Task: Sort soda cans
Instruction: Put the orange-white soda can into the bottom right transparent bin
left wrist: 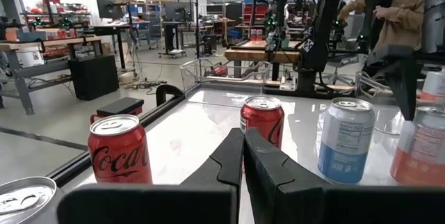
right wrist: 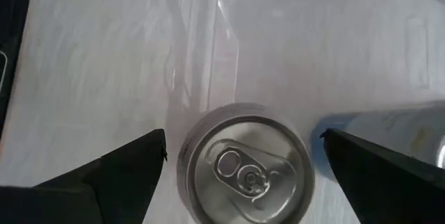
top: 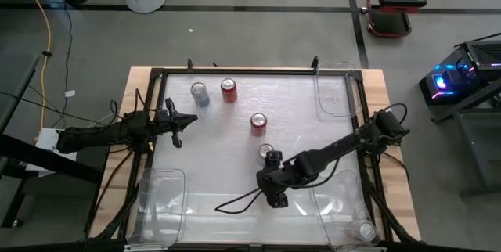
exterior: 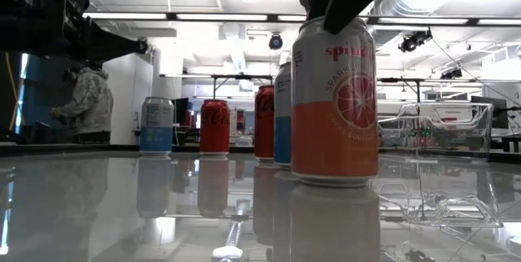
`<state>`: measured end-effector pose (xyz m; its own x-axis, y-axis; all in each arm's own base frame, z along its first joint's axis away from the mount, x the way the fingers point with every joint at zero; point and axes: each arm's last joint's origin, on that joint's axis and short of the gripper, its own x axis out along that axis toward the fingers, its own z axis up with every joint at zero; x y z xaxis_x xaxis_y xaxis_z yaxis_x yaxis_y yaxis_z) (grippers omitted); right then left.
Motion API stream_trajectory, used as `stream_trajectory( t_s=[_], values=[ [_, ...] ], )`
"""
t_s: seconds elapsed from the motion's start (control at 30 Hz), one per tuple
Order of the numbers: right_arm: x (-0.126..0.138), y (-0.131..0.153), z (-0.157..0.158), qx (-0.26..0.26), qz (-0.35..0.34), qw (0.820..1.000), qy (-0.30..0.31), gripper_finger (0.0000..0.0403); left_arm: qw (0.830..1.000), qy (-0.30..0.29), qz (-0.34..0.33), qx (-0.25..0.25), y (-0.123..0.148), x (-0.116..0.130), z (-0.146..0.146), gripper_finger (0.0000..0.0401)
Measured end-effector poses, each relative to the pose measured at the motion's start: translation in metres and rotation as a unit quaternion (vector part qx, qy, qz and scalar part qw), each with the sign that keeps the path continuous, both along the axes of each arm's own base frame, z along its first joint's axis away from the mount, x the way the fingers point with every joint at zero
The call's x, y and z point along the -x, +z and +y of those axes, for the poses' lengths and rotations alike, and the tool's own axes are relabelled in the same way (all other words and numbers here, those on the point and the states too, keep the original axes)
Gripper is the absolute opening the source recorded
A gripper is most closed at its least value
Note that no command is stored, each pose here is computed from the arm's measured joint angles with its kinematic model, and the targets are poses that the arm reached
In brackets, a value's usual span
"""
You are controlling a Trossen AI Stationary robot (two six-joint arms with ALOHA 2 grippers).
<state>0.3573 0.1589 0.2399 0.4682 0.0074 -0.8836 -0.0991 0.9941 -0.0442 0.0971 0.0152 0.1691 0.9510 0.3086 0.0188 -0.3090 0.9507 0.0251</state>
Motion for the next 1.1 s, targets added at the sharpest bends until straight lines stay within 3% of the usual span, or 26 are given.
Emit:
stream_trajectory(
  t_s=[0.43,0.77,0.93,1.1],
  values=[
    [0.001,-0.003,-0.001,0.005,0.012,1.0,-0.011,0.0317,1.0,0.0,-0.002,0.0,0.0,0.0,0.0,0.0005],
    [0.0,-0.003,0.0,0.006,0.018,1.0,-0.008,0.029,1.0,0.0,-0.003,0.0,0.001,0.0,0.0,0.0005],
    [0.001,0.011,0.004,0.022,0.025,0.999,-0.003,0.0259,1.0,0.0,-0.003,0.0,0.001,0.0,0.0,0.0005],
    [0.011,0.044,0.014,0.054,0.031,0.998,-0.004,0.0235,1.0,0.0,-0.003,0.0,0.001,0.0,0.0,0.0005]
  ],
)
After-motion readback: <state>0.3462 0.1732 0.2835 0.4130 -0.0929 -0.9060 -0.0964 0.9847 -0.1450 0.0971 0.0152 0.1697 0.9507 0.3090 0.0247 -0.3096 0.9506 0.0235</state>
